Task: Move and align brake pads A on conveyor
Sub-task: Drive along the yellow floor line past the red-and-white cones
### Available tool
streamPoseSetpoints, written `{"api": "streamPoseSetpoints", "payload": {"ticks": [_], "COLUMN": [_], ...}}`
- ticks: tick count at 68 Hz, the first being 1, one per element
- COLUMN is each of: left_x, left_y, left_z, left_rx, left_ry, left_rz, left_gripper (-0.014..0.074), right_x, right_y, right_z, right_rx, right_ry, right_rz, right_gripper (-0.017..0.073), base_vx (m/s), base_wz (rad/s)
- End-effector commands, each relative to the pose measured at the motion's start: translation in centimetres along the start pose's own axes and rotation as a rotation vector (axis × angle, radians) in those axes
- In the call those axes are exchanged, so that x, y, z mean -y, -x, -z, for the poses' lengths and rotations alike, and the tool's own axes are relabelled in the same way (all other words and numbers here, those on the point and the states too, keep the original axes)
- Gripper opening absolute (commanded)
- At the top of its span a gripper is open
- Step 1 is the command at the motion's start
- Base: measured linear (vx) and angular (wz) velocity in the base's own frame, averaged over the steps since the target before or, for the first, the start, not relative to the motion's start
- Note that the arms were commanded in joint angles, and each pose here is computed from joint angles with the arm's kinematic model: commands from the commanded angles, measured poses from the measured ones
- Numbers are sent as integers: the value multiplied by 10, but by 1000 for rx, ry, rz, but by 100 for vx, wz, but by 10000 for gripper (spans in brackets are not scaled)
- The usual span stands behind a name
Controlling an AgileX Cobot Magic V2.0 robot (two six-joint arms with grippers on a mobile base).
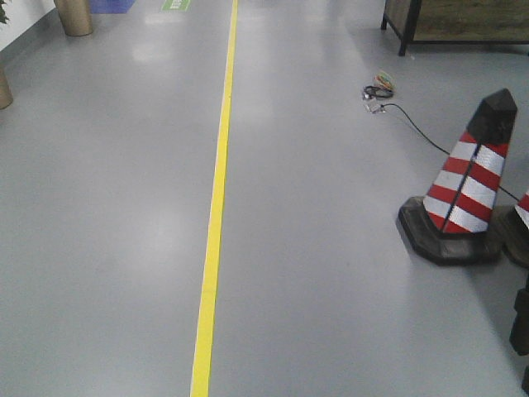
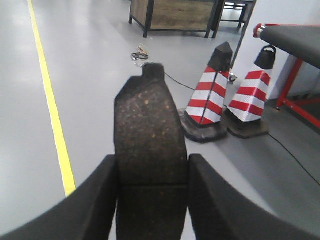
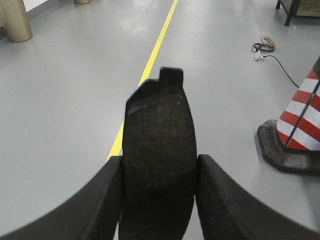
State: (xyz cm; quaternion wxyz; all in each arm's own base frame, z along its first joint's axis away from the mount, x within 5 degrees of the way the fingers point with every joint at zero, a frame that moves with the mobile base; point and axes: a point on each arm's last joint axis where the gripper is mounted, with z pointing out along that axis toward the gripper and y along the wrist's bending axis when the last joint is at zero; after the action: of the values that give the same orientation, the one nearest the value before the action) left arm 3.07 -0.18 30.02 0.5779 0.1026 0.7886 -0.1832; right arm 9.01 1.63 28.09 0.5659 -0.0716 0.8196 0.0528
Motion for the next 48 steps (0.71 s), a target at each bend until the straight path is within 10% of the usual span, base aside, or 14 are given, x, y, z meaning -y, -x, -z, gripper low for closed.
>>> {"api": "streamPoseSetpoints", "payload": {"ticks": [1, 48], "left_x": [4, 4], "left_y": [15, 15], "left_z": [2, 2], "left_rx": [103, 103], "left_ry": [-33, -33], "left_rz": [-9, -9], "left_gripper": [-6, -6], "right_x": [1, 1], "right_y": [19, 19], "right_z": [4, 4], "right_rx": [128, 128], "right_ry": [-8, -8], "right_rz": [6, 6], "right_gripper": [-4, -4], "base_vx": [68, 62], "base_wz": [4, -2]}}
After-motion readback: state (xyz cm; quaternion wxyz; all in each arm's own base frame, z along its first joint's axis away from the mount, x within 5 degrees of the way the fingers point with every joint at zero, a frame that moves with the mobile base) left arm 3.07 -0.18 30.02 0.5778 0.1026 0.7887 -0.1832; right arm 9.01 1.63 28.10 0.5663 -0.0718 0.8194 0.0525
